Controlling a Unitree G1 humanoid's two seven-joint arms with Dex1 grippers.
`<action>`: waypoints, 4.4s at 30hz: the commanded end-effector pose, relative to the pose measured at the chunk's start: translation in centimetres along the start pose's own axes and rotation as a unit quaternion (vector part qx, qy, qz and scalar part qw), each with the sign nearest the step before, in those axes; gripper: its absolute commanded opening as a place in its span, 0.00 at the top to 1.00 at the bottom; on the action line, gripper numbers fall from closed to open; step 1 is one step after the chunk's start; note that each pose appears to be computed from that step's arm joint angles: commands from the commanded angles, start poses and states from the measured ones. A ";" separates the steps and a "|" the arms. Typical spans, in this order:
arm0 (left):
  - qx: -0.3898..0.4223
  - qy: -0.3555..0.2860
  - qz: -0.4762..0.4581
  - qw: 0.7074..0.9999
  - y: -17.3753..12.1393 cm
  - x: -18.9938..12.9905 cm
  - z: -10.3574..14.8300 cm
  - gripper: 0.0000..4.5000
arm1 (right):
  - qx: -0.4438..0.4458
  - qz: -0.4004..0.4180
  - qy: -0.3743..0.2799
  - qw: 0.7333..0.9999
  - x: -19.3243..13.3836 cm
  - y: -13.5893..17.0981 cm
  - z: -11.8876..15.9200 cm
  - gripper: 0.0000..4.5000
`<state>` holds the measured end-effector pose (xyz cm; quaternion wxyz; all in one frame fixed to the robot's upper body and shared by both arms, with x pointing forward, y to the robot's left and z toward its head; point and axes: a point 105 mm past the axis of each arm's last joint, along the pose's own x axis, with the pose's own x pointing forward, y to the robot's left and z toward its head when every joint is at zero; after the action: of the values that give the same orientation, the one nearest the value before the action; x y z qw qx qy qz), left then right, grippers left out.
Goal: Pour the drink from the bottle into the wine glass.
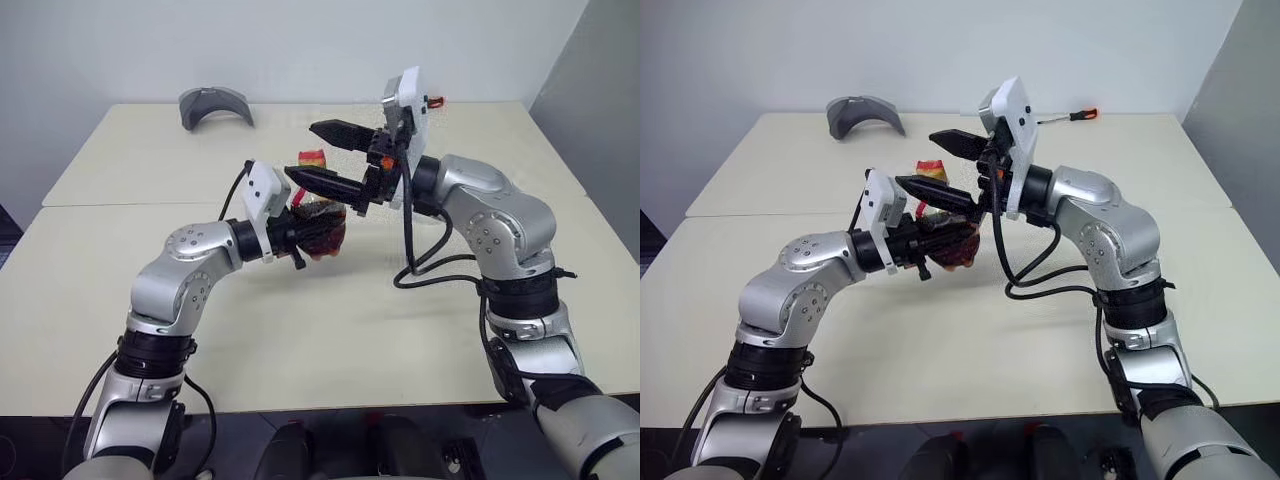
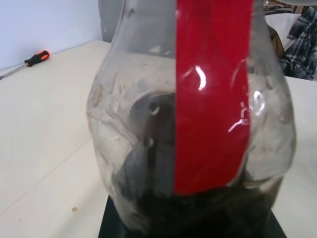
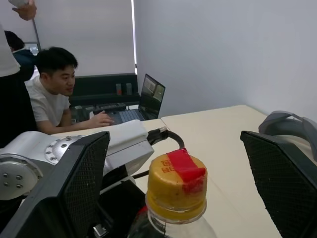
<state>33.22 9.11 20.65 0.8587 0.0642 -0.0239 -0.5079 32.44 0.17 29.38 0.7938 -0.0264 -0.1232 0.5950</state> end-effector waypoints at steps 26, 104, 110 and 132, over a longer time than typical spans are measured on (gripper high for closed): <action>0.028 -0.024 -0.011 0.999 -0.3 -0.2 1.8 0.84 | -0.034 -0.058 0.016 0.998 -3.4 -2.1 -0.2 0.00; 0.029 -0.025 -0.017 0.999 -0.4 -0.1 1.8 0.84 | -0.024 -0.076 0.035 0.996 -6.2 -3.6 -0.3 0.00; 0.030 -0.025 -0.017 0.999 -0.3 0.0 1.9 0.84 | 0.033 0.009 0.007 0.999 -5.4 -0.3 0.4 0.00; 0.031 -0.028 -0.014 0.999 -0.1 0.1 2.0 0.84 | 0.031 0.026 -0.014 0.999 -1.5 0.3 1.0 0.00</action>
<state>33.25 8.96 20.92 0.8516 0.0667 -0.0250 -0.5193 32.20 -1.57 28.60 0.7867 0.0165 -0.0849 0.6113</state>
